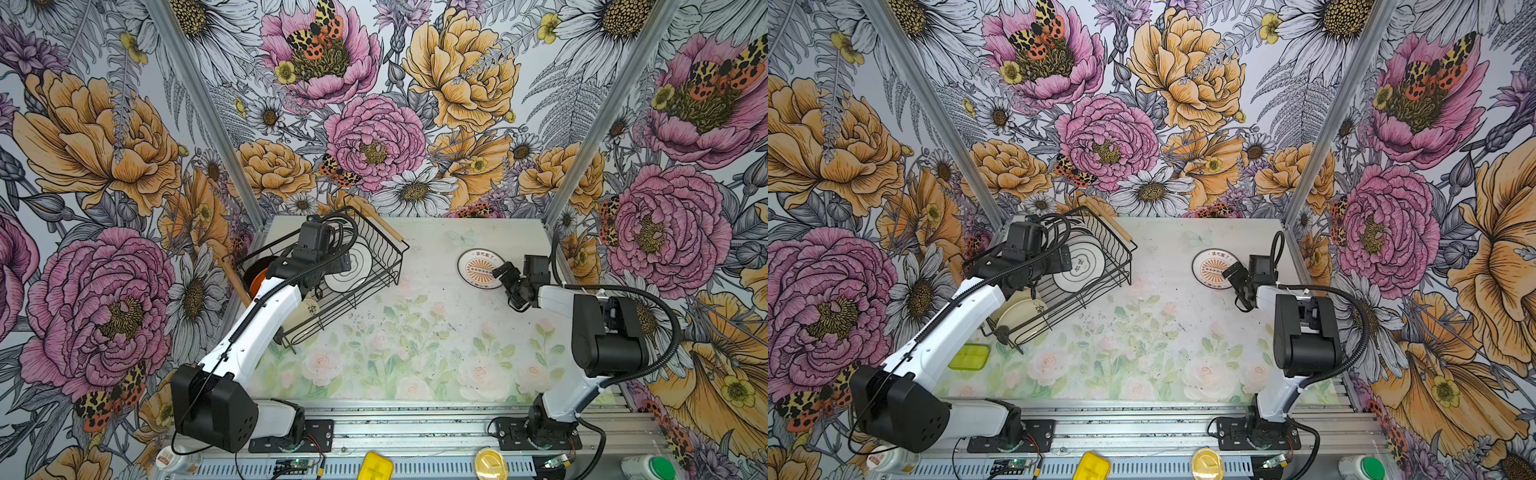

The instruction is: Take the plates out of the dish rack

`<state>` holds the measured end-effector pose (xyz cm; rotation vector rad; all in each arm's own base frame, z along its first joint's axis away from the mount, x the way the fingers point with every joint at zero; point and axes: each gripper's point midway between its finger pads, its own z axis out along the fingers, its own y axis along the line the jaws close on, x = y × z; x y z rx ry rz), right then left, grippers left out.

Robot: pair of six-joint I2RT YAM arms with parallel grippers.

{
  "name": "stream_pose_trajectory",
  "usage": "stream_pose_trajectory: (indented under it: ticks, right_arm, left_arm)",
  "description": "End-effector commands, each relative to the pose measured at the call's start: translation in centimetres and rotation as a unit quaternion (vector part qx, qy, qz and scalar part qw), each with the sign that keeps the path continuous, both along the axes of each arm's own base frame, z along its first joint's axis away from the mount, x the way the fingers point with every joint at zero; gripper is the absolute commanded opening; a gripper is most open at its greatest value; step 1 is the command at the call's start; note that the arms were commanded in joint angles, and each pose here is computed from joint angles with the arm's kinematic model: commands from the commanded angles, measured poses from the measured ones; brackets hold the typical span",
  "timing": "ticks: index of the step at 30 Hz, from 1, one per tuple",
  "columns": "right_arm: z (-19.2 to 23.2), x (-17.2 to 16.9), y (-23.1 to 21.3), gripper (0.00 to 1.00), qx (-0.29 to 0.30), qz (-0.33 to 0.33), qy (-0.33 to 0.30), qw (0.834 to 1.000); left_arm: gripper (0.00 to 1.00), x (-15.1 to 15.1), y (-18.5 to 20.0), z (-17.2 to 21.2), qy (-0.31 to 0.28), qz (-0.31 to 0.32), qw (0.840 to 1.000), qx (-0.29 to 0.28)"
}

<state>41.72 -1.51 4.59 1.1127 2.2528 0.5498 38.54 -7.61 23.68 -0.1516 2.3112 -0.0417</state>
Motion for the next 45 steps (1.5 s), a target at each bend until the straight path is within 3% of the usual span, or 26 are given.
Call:
stream_pose_trajectory:
  ticks: [1, 8, 16, 45]
  right_arm:
    - [-0.3, -3.5, -1.7, 0.99, -0.048, -0.022, 0.055, 0.997]
    - [3.1, -5.4, -2.2, 0.99, -0.093, -0.002, 0.035, 0.995]
    - [5.0, -5.8, -1.5, 0.99, -0.092, 0.021, 0.007, 0.996]
    - [5.3, -5.1, -1.0, 0.99, -0.081, 0.029, 0.003, 0.996]
  left_arm:
    - [0.99, 0.5, 0.0, -1.0, 0.024, -0.011, 1.0, 0.012]
    - [0.99, 1.8, 0.6, -3.0, 0.047, -0.012, 0.998, 0.047]
    - [0.96, 3.9, -0.1, -4.8, 0.06, -0.039, 0.995, 0.064]
    - [0.79, 5.5, -1.5, -7.4, 0.063, -0.083, 0.994, 0.042]
